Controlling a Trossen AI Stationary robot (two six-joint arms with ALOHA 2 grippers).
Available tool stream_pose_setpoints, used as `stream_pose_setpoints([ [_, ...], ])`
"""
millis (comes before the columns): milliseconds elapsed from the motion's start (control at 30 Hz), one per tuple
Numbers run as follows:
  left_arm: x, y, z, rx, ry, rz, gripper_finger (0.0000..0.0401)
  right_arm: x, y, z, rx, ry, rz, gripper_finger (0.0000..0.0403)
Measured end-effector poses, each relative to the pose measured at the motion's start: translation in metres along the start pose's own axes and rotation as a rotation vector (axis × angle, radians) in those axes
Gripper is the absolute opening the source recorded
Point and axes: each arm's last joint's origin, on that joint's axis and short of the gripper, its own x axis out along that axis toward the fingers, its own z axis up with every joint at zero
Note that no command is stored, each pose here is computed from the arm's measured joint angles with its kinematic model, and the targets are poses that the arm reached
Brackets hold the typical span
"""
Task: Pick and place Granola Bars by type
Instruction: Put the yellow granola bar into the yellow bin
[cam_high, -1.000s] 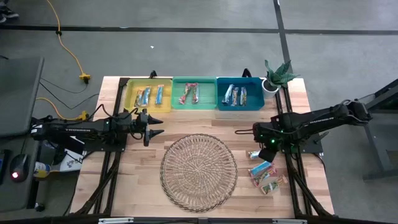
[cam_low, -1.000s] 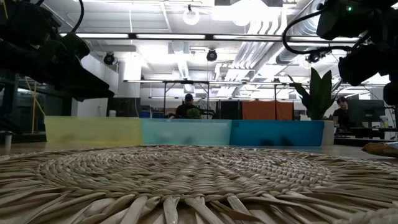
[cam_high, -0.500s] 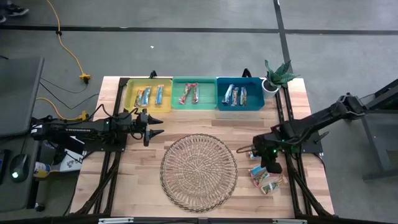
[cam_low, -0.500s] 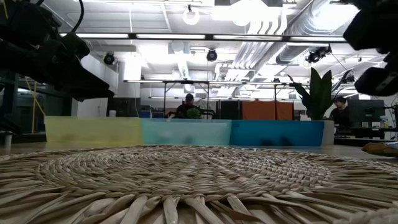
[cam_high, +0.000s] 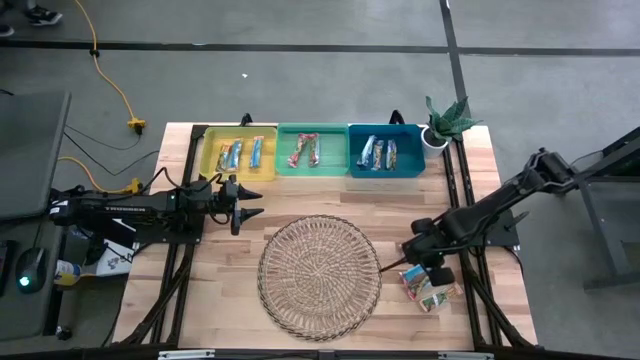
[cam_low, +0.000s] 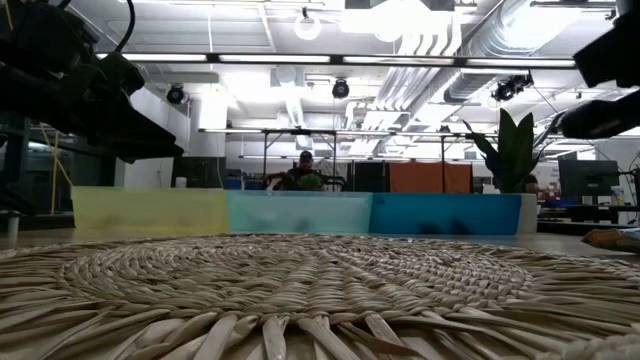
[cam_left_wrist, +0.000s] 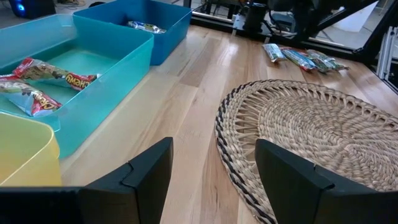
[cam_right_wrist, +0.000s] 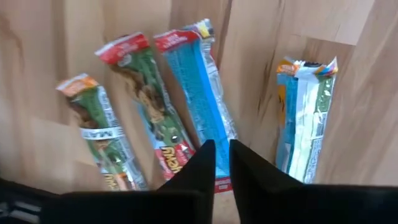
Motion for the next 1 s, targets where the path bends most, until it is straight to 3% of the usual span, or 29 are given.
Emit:
stream_pose_setpoints([
  [367,0.0,0.0,0.0,0.0,0.0,0.0,0.0224,0.002,-0.011,0.005,0.033,-0.031,-0.122,0.0199],
  [500,0.0,0.0,0.0,0.0,0.0,0.001,0.0224,0.001,-0.017,0.008,0.033,-0.061,-0.18,0.0239],
  [1000,0.0,0.0,0.0,0.0,0.0,0.001,0.0224,0.018,-0.031,0.005,0.134,-0.092,-0.136,0.0248],
])
